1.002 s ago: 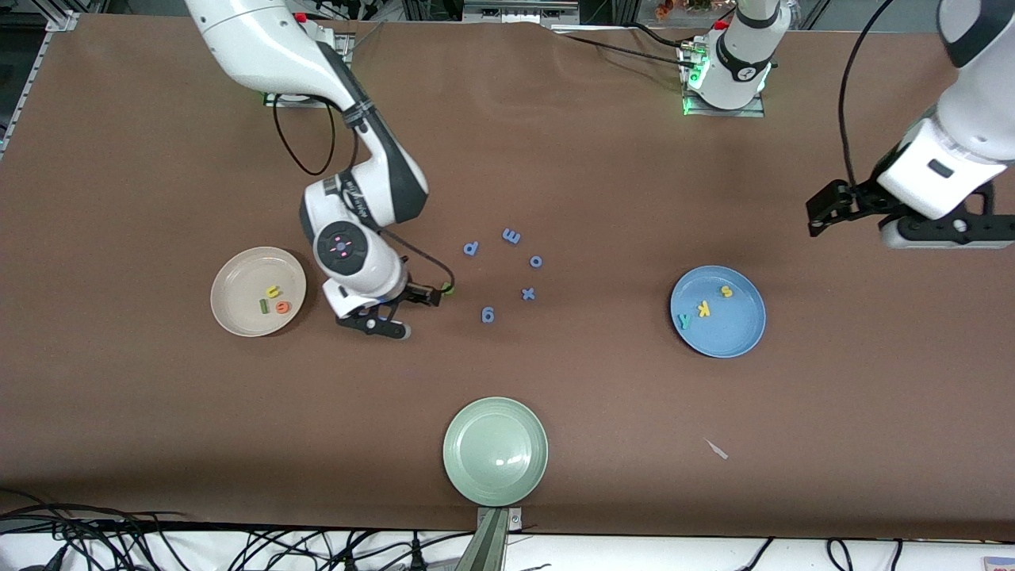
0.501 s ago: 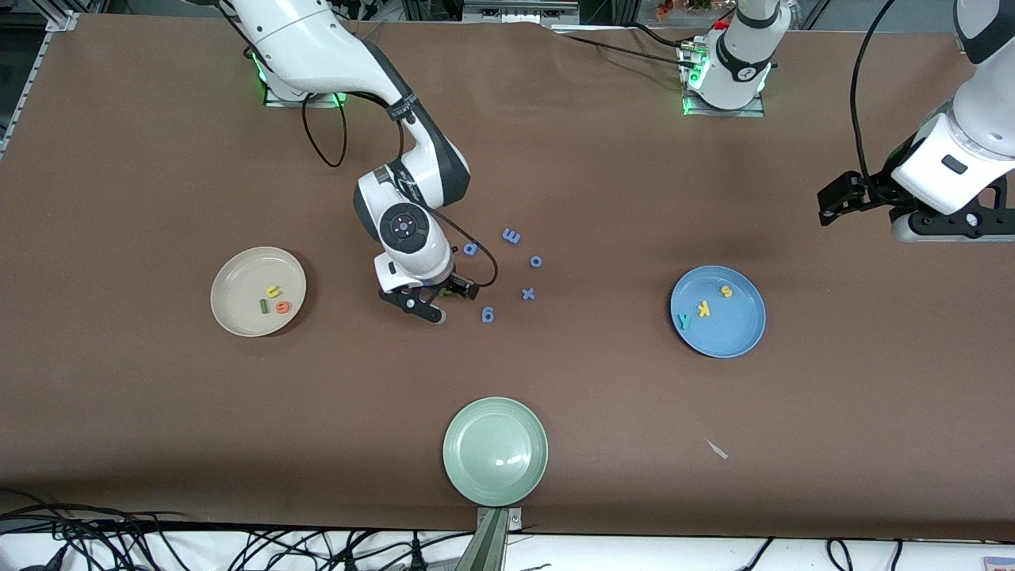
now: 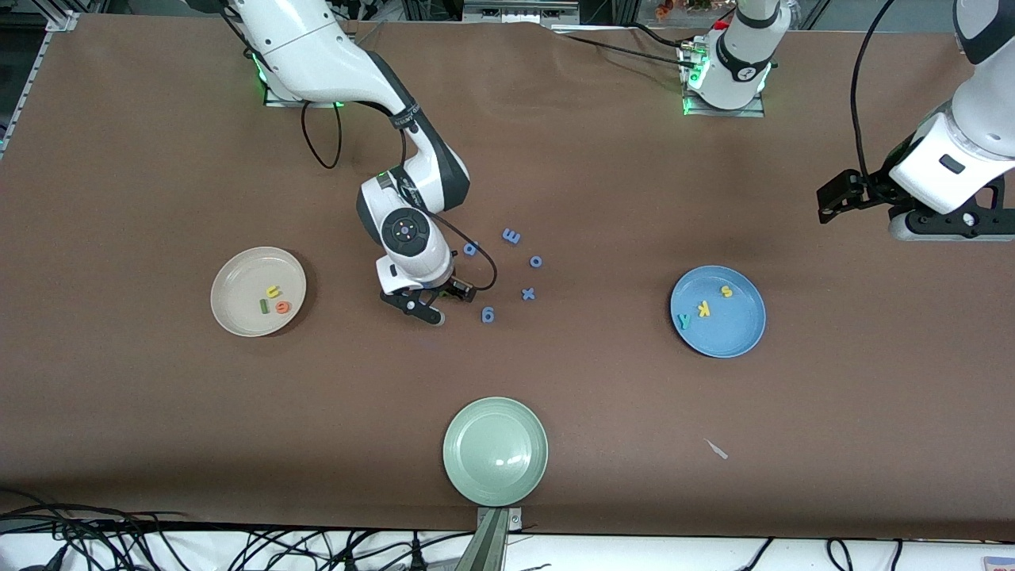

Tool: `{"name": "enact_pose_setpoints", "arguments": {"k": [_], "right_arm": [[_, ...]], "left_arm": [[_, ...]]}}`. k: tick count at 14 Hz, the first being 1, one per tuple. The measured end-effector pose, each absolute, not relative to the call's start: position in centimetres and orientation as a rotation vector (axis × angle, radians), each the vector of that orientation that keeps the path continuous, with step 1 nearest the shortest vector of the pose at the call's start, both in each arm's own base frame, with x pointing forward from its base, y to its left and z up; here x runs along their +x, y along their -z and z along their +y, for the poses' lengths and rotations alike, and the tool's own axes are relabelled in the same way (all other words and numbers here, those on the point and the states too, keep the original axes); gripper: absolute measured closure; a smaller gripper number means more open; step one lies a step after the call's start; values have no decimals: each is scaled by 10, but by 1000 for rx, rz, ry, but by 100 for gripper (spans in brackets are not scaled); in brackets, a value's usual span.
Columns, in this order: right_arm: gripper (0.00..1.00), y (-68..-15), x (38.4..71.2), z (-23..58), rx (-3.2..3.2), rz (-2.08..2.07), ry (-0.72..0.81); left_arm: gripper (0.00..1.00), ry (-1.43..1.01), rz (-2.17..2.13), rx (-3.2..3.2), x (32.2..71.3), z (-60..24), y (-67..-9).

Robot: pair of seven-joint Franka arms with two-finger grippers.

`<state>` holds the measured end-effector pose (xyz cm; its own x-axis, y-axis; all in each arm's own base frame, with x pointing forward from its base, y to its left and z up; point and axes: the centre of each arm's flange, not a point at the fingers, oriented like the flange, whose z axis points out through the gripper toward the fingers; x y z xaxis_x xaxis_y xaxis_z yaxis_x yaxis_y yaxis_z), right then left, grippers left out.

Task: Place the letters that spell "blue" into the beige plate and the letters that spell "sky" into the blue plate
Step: 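Grasp the green d with the right gripper while the left gripper withdraws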

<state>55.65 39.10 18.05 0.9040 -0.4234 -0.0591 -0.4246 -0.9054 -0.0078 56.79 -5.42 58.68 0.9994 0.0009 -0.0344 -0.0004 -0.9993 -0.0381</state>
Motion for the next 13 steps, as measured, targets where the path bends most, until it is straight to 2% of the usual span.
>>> {"name": "enact_pose_setpoints", "arguments": {"k": [1,2,4,5,7,10,12,13], "right_arm": [[21,-177,555,391,-3044,679,-85],[21,-175,554,391,-3045,678,-86],[37,-174,553,393,-3043,675,-84],[37,-174,553,393,-3043,673,-84],[52,-176,553,394,-3041,672,-82],[55,-176,552,394,-3042,672,-85],[70,-177,552,394,-3042,672,-86],[70,-177,552,394,-3043,672,-86]], "left_arm": [[0,-53,4,-3103,568,-56,-587],[0,-53,10,-3103,568,-58,-587],[0,-53,17,-3103,567,-61,-587],[0,-53,17,-3103,567,-60,-587],[0,-53,14,-3103,567,-59,-587],[0,-53,11,-3103,568,-58,-587],[0,-53,11,-3103,568,-58,-587],[0,-53,11,-3103,568,-58,-587]]}}
